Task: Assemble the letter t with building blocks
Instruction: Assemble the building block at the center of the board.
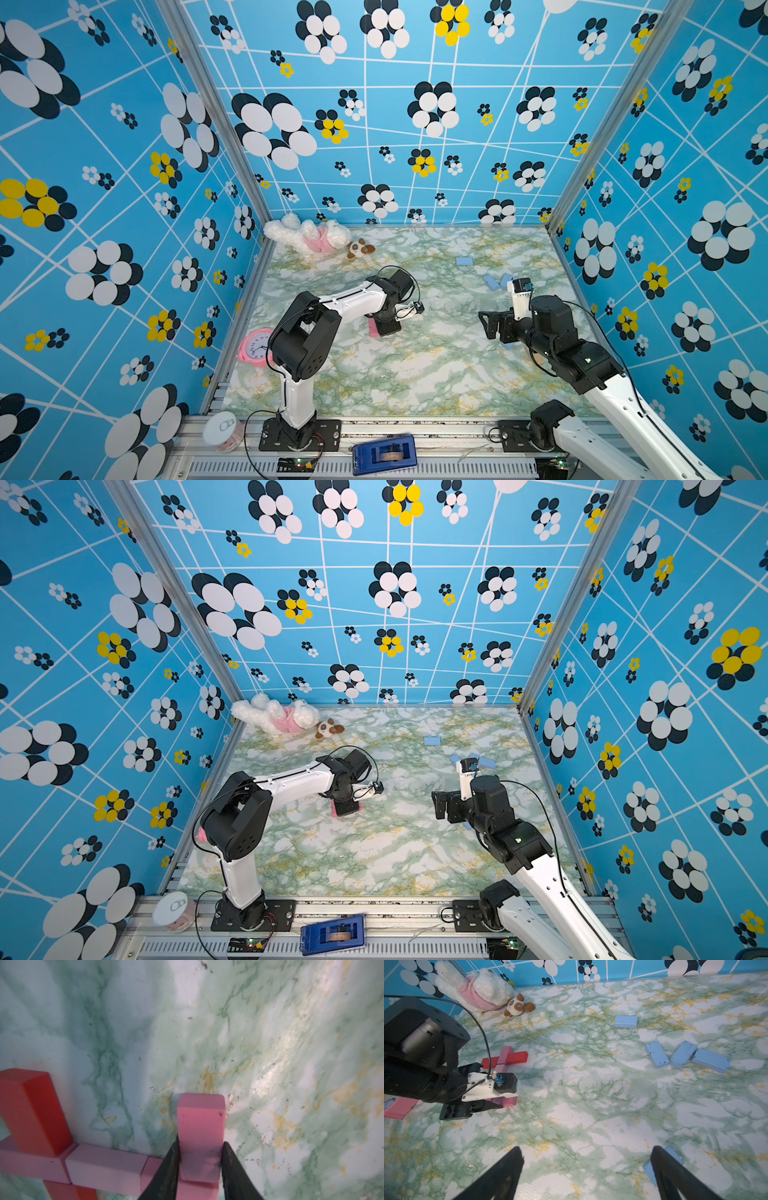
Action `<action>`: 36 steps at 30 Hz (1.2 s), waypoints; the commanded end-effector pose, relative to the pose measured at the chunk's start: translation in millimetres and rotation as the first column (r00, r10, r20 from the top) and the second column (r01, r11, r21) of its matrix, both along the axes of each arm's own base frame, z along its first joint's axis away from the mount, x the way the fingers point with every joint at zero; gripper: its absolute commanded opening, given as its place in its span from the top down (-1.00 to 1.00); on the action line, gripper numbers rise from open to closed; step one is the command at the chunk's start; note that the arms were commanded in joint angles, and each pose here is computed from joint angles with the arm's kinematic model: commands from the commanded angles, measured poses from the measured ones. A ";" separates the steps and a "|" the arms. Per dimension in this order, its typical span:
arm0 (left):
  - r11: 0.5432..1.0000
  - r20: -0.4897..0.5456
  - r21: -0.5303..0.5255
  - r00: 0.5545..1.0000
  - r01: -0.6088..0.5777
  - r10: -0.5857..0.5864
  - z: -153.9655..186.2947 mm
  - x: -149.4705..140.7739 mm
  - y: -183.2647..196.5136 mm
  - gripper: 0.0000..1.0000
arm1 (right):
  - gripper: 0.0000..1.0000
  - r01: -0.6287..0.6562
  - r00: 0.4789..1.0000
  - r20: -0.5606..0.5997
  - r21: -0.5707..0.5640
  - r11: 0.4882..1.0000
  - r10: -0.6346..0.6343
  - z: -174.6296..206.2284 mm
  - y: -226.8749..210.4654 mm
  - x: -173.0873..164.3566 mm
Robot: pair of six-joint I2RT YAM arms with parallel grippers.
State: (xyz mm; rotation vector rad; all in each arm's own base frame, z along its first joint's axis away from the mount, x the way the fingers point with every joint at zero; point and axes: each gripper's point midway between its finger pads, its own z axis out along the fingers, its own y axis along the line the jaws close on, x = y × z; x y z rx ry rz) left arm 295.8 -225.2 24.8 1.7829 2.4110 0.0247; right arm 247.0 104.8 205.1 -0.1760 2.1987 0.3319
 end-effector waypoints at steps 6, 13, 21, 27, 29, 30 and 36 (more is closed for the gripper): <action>0.997 -0.055 0.073 0.998 0.014 -0.010 -18.3 -15.9 14.8 0.31 | -0.98 -0.020 1.000 0.011 0.000 1.000 0.020 5.7 3.4 -0.8; 0.996 -0.053 0.083 0.999 0.012 -0.008 -20.6 -16.7 17.7 0.33 | -0.99 -0.020 1.000 0.011 0.001 1.000 0.020 5.7 3.8 0.1; 0.996 -0.045 0.092 0.999 0.006 -0.002 -21.0 -15.5 21.9 0.38 | -0.98 -0.019 1.000 0.012 -0.001 1.000 0.019 5.4 3.6 0.5; 0.996 -0.046 0.091 0.999 -0.002 0.006 -21.0 -15.7 24.3 0.40 | -0.98 -0.020 1.000 0.014 -0.001 1.000 0.020 5.6 4.1 1.0; 0.996 -0.048 0.088 0.999 -0.004 0.008 -20.7 -16.2 24.8 0.40 | -0.98 -0.020 1.000 0.015 0.000 1.000 0.020 5.9 4.0 0.8; 0.996 -0.044 0.089 0.999 -0.005 0.009 -20.7 -15.9 24.9 0.40 | -0.99 -0.022 1.000 0.015 0.000 1.000 0.022 6.1 4.3 0.6; 0.996 -0.036 0.091 0.999 -0.009 0.013 -19.2 -14.5 27.6 0.41 | -0.98 -0.021 1.000 0.015 0.000 1.000 0.021 5.8 4.1 0.6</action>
